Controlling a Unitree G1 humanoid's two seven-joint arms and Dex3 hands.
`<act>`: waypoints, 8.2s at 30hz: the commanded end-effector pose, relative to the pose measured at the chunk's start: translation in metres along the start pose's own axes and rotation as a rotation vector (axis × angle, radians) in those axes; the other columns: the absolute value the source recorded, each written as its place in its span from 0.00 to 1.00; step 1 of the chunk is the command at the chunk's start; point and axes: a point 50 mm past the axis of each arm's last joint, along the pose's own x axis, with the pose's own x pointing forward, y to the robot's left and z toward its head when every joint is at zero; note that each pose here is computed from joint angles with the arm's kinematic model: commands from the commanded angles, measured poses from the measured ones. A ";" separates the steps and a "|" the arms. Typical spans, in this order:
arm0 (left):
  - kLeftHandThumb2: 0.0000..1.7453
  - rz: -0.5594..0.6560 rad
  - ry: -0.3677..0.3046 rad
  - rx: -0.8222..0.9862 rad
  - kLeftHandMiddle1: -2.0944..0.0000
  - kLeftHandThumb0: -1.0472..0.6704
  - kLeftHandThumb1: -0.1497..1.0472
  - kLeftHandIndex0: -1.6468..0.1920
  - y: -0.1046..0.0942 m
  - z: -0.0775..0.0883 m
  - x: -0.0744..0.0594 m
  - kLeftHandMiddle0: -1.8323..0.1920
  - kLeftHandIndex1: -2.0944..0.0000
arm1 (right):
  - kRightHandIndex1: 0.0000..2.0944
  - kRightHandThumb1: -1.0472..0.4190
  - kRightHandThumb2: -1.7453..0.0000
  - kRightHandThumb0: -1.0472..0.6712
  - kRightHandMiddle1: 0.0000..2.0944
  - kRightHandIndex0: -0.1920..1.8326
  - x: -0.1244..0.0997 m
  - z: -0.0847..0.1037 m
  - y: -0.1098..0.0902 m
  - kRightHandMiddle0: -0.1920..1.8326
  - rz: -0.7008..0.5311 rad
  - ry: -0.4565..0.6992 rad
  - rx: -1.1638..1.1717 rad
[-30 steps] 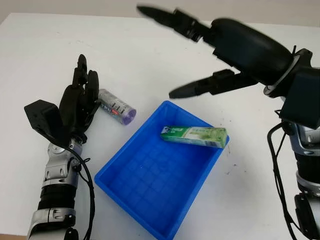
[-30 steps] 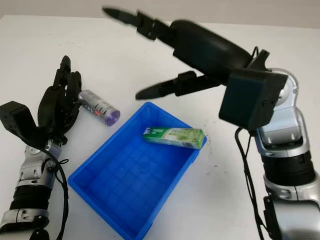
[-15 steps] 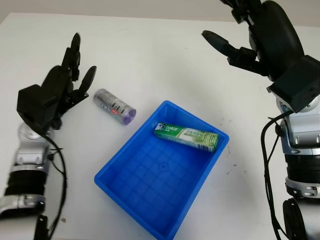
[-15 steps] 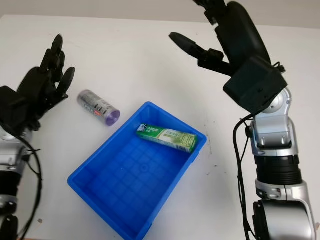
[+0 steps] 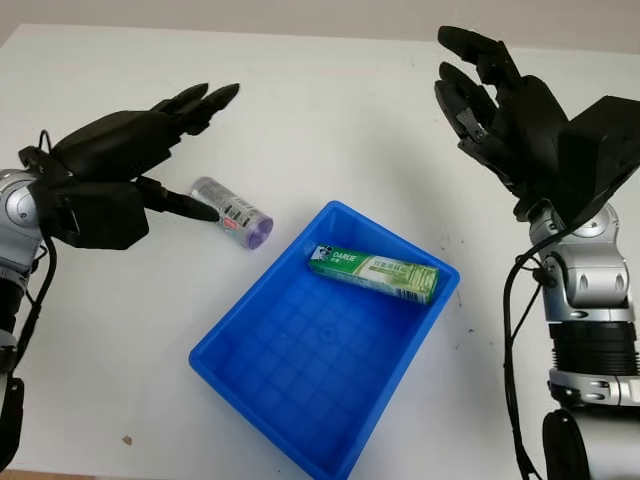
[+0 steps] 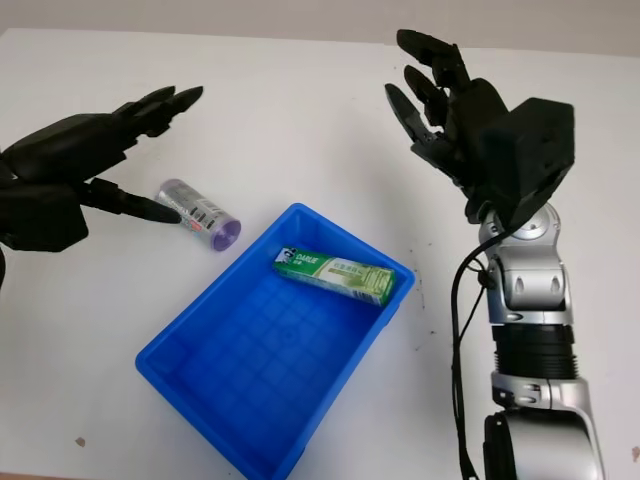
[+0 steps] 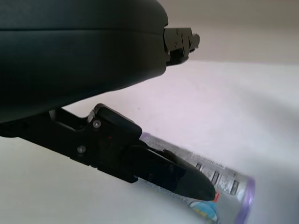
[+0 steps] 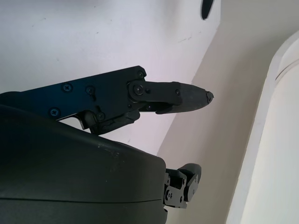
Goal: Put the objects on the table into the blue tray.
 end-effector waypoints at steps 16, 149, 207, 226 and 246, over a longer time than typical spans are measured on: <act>0.03 -0.054 -0.100 0.376 0.96 0.27 0.83 0.86 -0.019 0.017 0.026 0.88 0.95 | 0.07 0.00 0.76 0.32 0.19 0.08 -0.006 0.005 -0.005 0.02 -0.029 0.022 0.026; 0.29 0.371 -0.099 -0.839 0.98 0.18 1.00 0.99 -0.003 0.043 0.003 1.00 0.98 | 0.03 0.00 0.82 0.40 0.30 0.13 -0.017 0.005 -0.018 0.00 -0.096 0.014 -0.045; 0.25 0.605 0.196 -1.306 0.97 0.21 1.00 0.95 -0.114 0.006 -0.011 0.98 0.97 | 0.03 0.00 0.79 0.45 0.25 0.11 -0.065 0.016 -0.019 0.01 -0.109 -0.077 -0.107; 0.25 0.556 0.194 -1.265 0.98 0.19 1.00 0.97 -0.106 0.012 -0.004 1.00 0.98 | 0.06 0.23 0.97 0.45 0.11 0.27 -0.099 0.094 0.004 0.30 0.505 -0.344 -1.183; 0.28 0.504 0.168 -1.251 1.00 0.22 1.00 0.99 -0.103 0.010 0.004 1.00 0.98 | 0.06 0.21 0.96 0.55 0.04 0.39 -0.107 0.138 -0.022 0.43 0.587 -0.192 -1.147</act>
